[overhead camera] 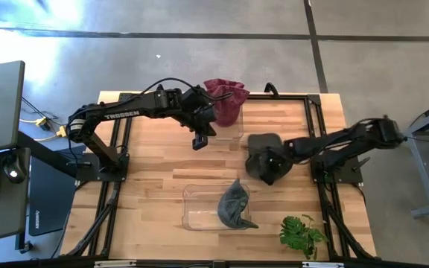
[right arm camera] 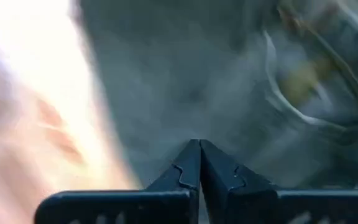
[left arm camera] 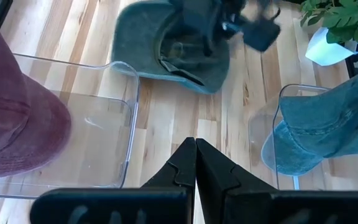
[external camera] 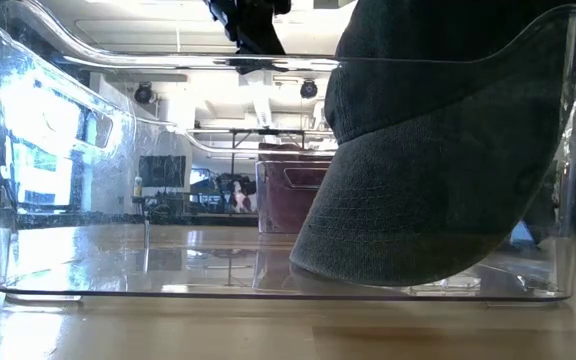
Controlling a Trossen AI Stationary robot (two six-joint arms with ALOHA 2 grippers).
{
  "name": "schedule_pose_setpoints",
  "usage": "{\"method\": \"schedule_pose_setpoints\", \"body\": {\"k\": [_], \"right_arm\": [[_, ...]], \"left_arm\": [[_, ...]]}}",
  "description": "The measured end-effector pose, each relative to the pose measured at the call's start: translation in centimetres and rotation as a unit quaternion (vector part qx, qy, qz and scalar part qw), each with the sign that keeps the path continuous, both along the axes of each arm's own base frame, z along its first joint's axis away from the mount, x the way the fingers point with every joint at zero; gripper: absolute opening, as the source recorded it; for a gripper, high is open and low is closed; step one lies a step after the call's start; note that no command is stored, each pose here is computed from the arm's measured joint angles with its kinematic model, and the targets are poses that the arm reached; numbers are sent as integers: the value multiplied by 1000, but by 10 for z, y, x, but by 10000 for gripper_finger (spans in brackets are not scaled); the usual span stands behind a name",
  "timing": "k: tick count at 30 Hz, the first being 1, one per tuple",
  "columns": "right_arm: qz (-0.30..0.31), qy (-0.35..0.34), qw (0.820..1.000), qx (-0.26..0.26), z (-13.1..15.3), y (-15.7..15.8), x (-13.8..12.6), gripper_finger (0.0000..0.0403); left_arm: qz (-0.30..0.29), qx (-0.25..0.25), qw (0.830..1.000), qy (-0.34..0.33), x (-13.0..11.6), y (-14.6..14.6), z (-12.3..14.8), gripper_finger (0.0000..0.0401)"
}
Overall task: Pick & Place hat
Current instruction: Put the black cap into the bottom transparent bin
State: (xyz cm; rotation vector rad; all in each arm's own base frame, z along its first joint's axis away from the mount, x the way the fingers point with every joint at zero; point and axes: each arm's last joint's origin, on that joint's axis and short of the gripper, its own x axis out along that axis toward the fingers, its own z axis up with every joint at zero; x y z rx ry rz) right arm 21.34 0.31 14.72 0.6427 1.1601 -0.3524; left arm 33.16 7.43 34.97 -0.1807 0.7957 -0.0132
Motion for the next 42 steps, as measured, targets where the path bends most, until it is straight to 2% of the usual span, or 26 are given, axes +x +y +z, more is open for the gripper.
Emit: {"method": "schedule_pose_setpoints", "body": {"k": [2,5,7,12,16,19,22,25,28,30,33,36,39,42], "right_arm": [[-3,-48,999,6,17,0,4,3],[-5,-74,997,18,24,4,2,2],[-7,-70,997,11,19,6,0,2],[-79,-9,997,23,-17,5,-16,1],[-81,-51,994,49,-27,2,-16,1],[-80,-56,994,57,-20,-3,-18,1],[-66,-88,992,54,-1,-4,-16,1],[-20,-109,993,44,19,-2,-17,5],[72,-149,985,47,41,5,-16,23],[133,-151,978,52,47,11,-18,47],[228,-142,963,25,43,23,-21,98],[319,-141,936,-57,37,36,-20,153],[350,-96,918,-162,25,43,-19,197],[372,-75,898,-223,15,50,-13,218]], "left_arm": [[1,0,1000,0,0,0,0,3],[5,-5,1000,0,0,0,0,3],[8,-8,1000,0,0,0,0,3],[11,-11,1000,0,0,0,0,3],[12,-10,1000,-1,0,0,0,3],[12,-10,1000,-1,0,0,0,3],[12,-10,1000,-1,0,0,0,3],[14,-12,1000,0,0,0,0,3],[18,-17,1000,0,0,0,0,3],[18,-17,1000,1,0,0,0,3],[21,-20,1000,1,0,0,0,3],[27,-26,999,2,0,0,0,3],[29,-28,999,2,0,0,0,3],[35,-34,999,3,0,0,0,3]]}}
